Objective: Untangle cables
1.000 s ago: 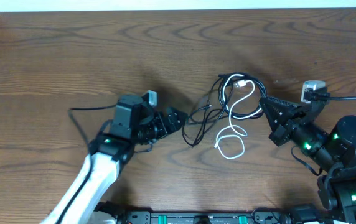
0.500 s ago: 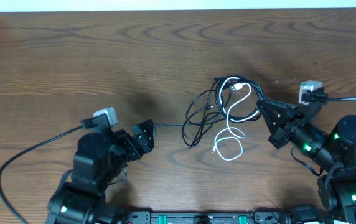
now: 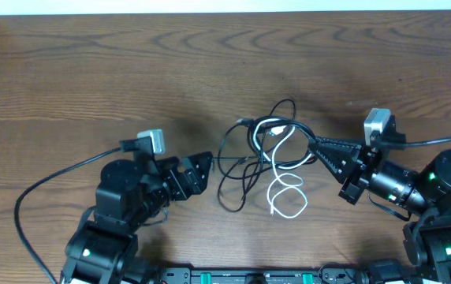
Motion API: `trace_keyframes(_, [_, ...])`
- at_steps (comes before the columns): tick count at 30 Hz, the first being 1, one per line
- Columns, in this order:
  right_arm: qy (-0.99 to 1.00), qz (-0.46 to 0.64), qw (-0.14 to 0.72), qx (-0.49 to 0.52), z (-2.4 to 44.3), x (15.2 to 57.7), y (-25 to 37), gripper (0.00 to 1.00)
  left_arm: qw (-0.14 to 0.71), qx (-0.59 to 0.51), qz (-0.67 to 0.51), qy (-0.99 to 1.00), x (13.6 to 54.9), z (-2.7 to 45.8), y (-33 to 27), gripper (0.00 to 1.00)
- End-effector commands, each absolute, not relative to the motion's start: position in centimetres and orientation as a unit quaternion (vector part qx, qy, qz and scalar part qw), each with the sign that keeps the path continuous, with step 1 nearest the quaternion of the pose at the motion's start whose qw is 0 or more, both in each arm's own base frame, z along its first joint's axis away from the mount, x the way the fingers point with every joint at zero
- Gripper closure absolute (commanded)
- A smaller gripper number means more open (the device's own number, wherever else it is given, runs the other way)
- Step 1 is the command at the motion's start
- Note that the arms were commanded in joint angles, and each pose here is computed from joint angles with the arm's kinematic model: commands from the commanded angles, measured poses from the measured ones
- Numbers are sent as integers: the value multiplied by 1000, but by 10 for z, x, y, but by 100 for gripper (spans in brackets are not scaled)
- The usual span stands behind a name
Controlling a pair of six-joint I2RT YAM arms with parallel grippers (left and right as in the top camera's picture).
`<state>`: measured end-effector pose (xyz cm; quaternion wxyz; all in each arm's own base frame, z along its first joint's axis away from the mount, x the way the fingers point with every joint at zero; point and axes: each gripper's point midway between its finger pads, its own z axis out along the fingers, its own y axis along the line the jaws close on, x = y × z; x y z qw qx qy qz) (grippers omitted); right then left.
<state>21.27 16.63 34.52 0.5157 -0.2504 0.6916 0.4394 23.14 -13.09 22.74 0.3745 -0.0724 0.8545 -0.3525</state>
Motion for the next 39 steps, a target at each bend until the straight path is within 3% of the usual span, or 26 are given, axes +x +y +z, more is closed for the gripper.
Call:
trace_keyframes(1, [645,470,520,-303,372,189,175,99,360,-51,-368,856,235,229,-142,2])
trace_keyframes(5, [645,489,514,-283,380,190,175,99,323,-47,-373,869,241,212,-152,1])
trace_keyframes(7, [647,495,510,-276,381,190,175,99,311,-40,-374,873,244,206,-159,5])
trace_keyframes(11, [651,512,493,-267,381,187,176,99,325,-46,-340,881,259,195,-161,27])
trace_keyframes(13, [649,518,486,-271,381,184,177,99,348,-71,-292,888,272,187,-148,32])
trace_keyframes(18, [646,524,480,-279,381,180,179,99,427,-198,-97,877,296,176,-69,33])
trace_keyframes(23, [647,521,483,-276,381,182,178,99,486,-300,45,820,287,194,3,33])
trace_keyframes(29, [683,475,509,-221,368,207,162,99,528,-368,67,763,267,226,50,33])
trace_keyframes(39, [792,301,532,-8,312,265,83,99,578,-453,69,675,215,264,101,32])
